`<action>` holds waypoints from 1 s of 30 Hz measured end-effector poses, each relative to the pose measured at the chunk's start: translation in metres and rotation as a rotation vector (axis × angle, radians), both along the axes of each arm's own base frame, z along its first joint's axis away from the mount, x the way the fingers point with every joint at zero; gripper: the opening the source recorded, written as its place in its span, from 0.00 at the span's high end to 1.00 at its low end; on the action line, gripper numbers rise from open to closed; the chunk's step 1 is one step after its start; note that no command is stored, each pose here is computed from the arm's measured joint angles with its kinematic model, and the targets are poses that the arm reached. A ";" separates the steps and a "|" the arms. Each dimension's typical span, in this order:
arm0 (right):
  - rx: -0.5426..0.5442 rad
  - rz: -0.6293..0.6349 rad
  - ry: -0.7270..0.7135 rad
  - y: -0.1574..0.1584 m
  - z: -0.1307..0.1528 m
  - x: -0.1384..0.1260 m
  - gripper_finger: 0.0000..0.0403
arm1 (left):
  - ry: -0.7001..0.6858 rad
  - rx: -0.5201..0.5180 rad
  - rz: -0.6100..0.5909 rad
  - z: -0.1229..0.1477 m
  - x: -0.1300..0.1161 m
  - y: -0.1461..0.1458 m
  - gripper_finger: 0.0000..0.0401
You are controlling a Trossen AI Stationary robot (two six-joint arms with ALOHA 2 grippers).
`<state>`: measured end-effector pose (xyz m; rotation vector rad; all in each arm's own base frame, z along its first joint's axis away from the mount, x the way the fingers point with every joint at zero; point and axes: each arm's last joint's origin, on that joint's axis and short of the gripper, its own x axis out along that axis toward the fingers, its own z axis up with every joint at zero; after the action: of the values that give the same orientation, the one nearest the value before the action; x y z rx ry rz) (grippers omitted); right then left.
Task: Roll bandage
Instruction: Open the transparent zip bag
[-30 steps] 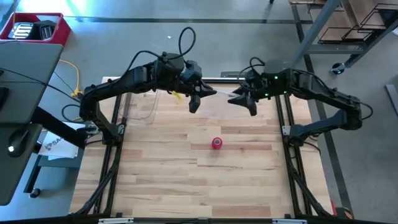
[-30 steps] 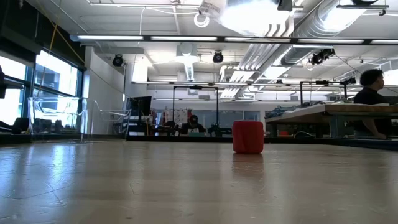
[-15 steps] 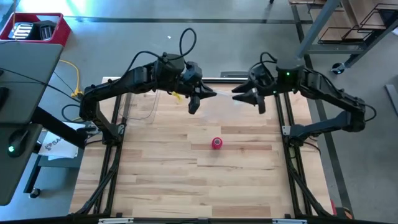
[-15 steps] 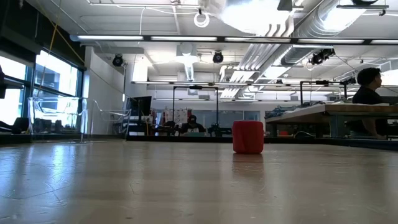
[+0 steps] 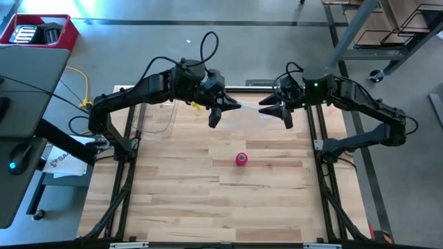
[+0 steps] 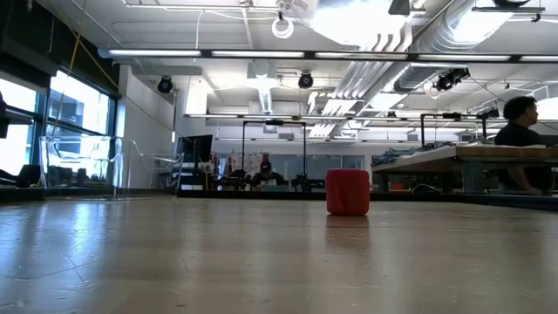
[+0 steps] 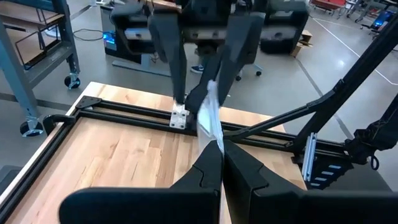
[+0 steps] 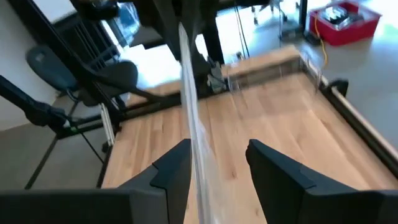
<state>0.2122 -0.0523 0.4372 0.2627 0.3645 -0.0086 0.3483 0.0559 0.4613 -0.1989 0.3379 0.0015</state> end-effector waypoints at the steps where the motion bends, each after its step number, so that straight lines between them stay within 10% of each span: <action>1: -0.003 0.011 -0.026 0.000 0.003 0.000 0.63 | 0.000 0.000 0.000 0.000 0.000 0.000 1.00; 30: 0.024 0.131 -0.020 0.000 -0.003 0.013 0.63 | 0.000 0.000 0.000 0.000 0.000 0.000 1.00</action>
<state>0.2250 -0.0521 0.4339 0.2616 0.3612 0.1271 0.3483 0.0558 0.4612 -0.1985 0.3384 0.0012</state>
